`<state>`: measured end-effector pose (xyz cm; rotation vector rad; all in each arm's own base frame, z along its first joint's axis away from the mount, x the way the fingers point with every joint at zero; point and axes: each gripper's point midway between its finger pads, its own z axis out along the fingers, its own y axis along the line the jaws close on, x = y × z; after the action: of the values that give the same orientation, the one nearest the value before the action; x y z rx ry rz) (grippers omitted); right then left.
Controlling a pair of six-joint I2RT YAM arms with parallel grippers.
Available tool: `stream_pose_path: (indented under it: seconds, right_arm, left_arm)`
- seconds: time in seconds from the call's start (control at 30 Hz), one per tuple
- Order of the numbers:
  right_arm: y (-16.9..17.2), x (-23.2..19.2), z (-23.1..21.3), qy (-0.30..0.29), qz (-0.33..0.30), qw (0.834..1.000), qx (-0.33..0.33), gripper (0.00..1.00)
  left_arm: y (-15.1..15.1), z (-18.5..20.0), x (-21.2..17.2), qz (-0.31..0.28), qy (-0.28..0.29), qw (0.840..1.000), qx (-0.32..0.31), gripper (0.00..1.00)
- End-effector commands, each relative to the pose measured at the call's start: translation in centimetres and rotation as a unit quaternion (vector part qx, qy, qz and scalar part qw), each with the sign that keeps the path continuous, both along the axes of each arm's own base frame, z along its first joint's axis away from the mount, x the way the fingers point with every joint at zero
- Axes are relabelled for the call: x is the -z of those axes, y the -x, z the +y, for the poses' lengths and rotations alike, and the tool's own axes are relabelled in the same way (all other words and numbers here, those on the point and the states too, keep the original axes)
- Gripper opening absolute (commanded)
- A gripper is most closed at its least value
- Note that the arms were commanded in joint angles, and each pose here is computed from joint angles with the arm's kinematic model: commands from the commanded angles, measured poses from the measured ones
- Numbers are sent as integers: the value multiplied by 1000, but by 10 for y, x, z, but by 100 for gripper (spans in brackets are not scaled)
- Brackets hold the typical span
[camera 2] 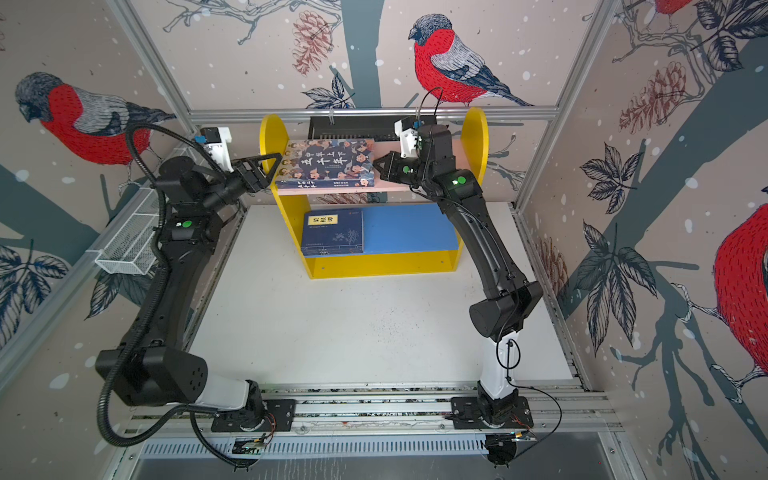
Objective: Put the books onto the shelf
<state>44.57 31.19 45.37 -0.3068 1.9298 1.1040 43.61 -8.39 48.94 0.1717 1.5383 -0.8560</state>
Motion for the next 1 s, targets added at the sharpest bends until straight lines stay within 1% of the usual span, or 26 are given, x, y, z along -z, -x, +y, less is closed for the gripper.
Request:
stream_pose_path:
  seconds: [0.0, 0.03, 0.07, 0.17, 0.23, 0.33, 0.47, 0.7, 0.97]
  right_arm:
    - [12, 13, 3, 17, 23, 999, -30, 1]
    - [13, 13, 4, 16, 22, 999, -34, 3]
    - [15, 11, 5, 14, 20, 999, -39, 11]
    - [18, 4, 5, 9, 12, 999, -38, 15]
    - [19, -4, 2, 3, 5, 999, -32, 24]
    - [21, -9, 1, -5, 5, 1000, -30, 35]
    - [27, -7, 4, -12, 16, 999, -41, 35]
    - [29, 8, 8, 5, 39, 998, -40, 35]
    - [39, 11, 14, 16, 41, 998, -53, 19]
  left_arm:
    - [6, -1, -17, -34, -1, 999, 4, 73]
    - [6, -1, -17, -34, -1, 999, 4, 73]
    - [8, -1, -19, -37, -1, 999, 5, 73]
    - [11, -4, -23, -42, -2, 999, 13, 73]
    - [15, -6, -28, -45, 1, 999, 21, 73]
    - [17, -7, -32, -47, 6, 999, 25, 73]
    - [18, -8, -32, -45, 9, 999, 29, 73]
    - [17, -7, -29, -43, 11, 999, 29, 73]
    - [16, -8, -27, -42, 12, 999, 29, 73]
